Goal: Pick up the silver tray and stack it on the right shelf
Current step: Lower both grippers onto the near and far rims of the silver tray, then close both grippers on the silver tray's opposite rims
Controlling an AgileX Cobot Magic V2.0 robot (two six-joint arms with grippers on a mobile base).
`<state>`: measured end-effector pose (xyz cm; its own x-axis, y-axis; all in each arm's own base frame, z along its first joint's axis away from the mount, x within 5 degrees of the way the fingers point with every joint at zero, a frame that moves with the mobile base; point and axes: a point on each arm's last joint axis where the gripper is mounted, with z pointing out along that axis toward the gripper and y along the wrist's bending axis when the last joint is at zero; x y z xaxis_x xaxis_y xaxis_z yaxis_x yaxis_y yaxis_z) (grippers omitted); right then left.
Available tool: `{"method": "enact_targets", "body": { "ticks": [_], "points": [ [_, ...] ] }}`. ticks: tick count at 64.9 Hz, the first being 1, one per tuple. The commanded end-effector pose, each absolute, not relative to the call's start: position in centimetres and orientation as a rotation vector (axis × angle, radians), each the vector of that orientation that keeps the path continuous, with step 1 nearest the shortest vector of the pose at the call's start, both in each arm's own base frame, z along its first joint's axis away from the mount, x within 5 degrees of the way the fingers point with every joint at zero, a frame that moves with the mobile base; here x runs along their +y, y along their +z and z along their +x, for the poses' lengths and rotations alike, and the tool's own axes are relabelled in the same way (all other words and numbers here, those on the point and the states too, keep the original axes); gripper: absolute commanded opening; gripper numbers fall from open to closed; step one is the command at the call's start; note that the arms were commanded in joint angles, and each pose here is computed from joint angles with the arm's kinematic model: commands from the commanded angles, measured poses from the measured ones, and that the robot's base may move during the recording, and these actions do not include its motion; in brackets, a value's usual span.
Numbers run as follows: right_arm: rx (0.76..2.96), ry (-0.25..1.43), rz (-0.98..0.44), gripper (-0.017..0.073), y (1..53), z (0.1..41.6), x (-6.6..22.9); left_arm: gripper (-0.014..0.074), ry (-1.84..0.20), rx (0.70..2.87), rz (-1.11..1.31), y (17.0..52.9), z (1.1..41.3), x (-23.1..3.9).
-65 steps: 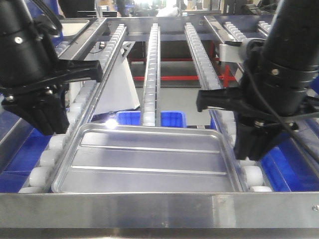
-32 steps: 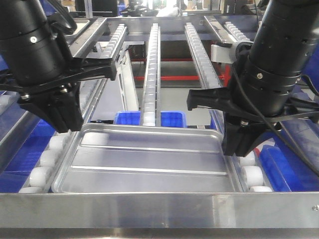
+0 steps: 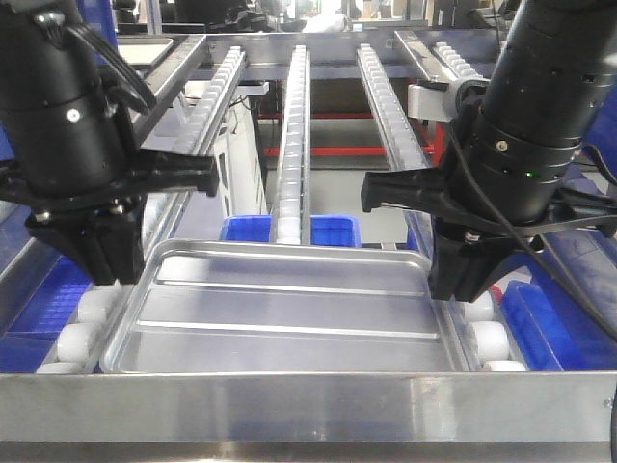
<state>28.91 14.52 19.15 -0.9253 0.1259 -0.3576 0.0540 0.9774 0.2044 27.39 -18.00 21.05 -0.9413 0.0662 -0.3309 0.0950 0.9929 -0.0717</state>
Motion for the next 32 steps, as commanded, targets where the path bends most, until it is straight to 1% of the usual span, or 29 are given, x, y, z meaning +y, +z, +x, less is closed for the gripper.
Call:
{"method": "enact_targets", "body": {
  "ticks": [1,25,32],
  "points": [
    [2.659,0.322,0.119,0.0057,21.33,29.35,14.72,-0.009,-0.177,2.755,0.097,22.57,27.55,-18.4],
    [2.657,0.324,0.119,0.0057,21.34,29.36,14.73,-0.0089,-0.217,2.761,0.071,22.31,27.62,-18.72],
    [2.656,0.324,0.119,0.0057,21.34,29.37,14.73,-0.0089,-0.226,2.739,0.111,22.39,27.76,-18.84]
  ]
}}
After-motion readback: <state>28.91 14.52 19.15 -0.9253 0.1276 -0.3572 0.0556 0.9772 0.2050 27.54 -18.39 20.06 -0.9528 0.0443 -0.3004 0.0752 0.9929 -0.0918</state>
